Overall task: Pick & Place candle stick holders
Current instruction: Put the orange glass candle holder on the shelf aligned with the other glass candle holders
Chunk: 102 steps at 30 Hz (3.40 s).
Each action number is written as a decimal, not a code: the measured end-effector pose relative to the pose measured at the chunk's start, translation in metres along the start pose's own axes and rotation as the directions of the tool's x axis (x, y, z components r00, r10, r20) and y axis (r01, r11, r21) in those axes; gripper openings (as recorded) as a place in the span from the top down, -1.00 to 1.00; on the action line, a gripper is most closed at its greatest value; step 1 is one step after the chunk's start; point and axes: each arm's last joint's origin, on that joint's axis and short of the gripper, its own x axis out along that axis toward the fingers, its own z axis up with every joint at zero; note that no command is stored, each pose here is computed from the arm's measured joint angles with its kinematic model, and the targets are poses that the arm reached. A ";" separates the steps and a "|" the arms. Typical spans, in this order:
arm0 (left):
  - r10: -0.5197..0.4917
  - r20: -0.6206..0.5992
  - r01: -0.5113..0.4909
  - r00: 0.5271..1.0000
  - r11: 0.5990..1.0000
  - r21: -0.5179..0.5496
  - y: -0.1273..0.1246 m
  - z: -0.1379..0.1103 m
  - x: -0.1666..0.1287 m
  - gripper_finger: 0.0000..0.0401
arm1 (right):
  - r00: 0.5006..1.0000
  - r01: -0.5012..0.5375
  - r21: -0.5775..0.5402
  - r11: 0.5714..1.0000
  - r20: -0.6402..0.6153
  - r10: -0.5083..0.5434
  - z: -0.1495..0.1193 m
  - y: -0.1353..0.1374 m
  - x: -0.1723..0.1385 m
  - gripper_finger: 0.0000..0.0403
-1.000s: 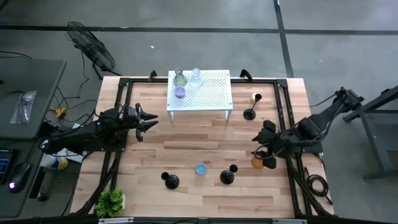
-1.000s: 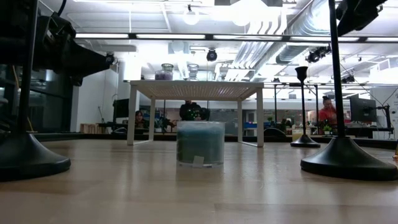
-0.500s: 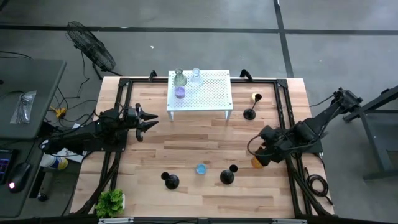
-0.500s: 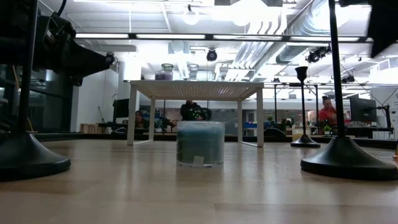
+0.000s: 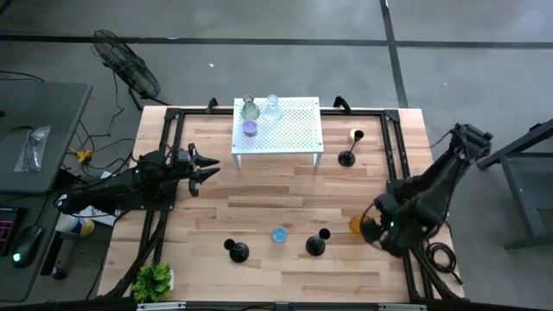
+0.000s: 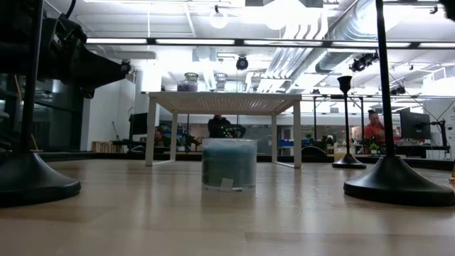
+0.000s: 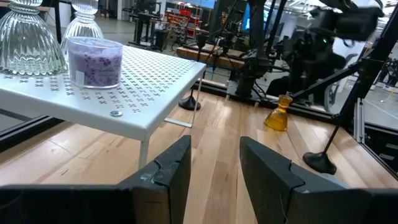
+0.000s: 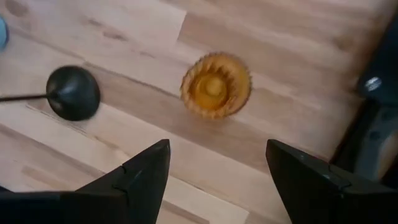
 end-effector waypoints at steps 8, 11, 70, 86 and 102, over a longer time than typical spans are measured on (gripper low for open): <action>0.000 0.000 0.000 1.000 1.000 0.000 0.000 0.000 0.000 0.33 | 0.994 0.029 -0.072 0.997 0.104 -0.022 -0.040 0.009 0.031 -0.29; 0.000 0.000 0.000 1.000 1.000 0.000 0.000 0.000 0.000 0.33 | 0.986 0.060 -0.096 0.994 0.158 -0.045 -0.048 0.010 0.043 -0.29; 0.000 0.000 0.000 1.000 1.000 0.000 0.000 0.000 0.000 0.33 | 0.791 0.208 -0.106 0.972 0.604 -0.103 -0.041 0.022 0.101 0.14; 0.000 0.000 0.000 1.000 1.000 0.000 0.000 0.000 0.000 0.33 | 0.791 0.207 -0.105 0.973 0.603 -0.103 -0.041 0.022 0.101 0.36; 0.000 0.000 0.000 1.000 1.000 0.000 0.000 0.000 0.000 0.33 | 0.796 0.100 -0.142 0.985 0.605 0.007 -0.020 0.020 0.061 0.39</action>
